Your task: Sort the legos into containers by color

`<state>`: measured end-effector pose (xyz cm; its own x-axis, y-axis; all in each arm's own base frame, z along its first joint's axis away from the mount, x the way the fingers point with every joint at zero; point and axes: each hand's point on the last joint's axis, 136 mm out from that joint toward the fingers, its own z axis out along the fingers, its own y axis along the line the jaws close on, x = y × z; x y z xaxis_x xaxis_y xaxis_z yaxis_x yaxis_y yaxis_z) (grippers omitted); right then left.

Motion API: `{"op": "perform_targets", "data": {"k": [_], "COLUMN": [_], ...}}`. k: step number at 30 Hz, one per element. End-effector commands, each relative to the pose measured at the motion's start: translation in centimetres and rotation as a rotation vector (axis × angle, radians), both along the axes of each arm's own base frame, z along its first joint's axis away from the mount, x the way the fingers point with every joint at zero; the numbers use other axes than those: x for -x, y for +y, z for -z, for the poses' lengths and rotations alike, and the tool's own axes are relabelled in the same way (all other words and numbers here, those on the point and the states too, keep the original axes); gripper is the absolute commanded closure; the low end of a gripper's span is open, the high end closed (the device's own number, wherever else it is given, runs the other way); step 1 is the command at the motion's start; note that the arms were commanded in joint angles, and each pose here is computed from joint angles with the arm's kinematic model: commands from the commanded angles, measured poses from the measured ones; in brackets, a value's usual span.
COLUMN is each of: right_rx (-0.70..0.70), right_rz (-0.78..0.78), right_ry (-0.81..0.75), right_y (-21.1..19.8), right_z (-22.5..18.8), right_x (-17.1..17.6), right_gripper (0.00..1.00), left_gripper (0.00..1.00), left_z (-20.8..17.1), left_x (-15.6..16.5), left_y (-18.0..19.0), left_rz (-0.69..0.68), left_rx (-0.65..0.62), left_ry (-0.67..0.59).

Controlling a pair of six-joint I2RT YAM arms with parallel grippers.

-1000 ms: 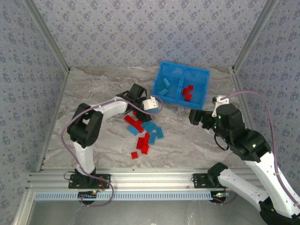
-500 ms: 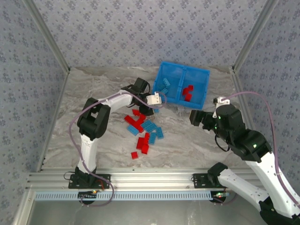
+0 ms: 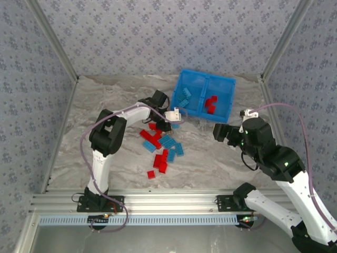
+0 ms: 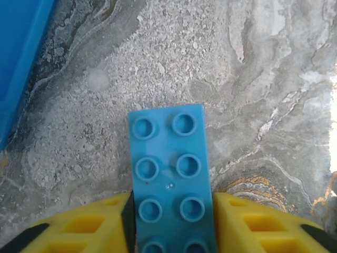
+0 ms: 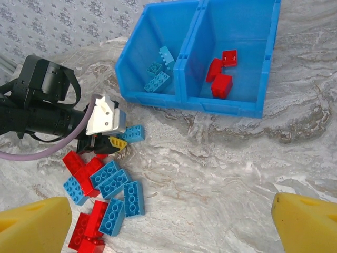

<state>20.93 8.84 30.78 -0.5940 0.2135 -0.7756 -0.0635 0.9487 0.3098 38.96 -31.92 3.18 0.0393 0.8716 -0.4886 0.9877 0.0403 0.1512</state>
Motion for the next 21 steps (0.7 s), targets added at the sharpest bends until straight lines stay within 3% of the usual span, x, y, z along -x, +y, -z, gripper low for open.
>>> {"op": "perform_targets", "data": {"k": [1, 5, 12, 16, 21], "right_rx": [-0.027, -0.039, -0.052, -0.055, -0.053], "right_rz": [0.028, 0.033, 0.048, 0.056, 0.058], "right_ry": [-0.025, -0.027, -0.031, -0.027, -0.025], "right_y": [-0.7, -0.7, -0.8, -0.8, -1.0], "right_z": [-1.3, -1.4, -1.2, -1.0, -0.9], "right_x": [0.5, 0.6, 0.5, 0.4, 0.6], "right_gripper": [0.00, 0.00, 0.00, 0.00, 0.00], "left_gripper": [0.67, 0.72, 0.73, 0.71, 0.71], "left_z": [1.2, -0.9, -12.1, -15.5, -16.8], "left_x": [0.9, 1.2, 0.4, -1.3, -6.1], "left_y": [0.4, -0.2, -2.7, -4.1, -5.2], "left_rz": [0.028, 0.022, -0.126, -0.206, -0.410], "left_rx": [-0.043, -0.007, 0.225, 0.191, 0.153], "left_ry": [0.022, -0.022, -0.197, -0.333, -0.346]}}
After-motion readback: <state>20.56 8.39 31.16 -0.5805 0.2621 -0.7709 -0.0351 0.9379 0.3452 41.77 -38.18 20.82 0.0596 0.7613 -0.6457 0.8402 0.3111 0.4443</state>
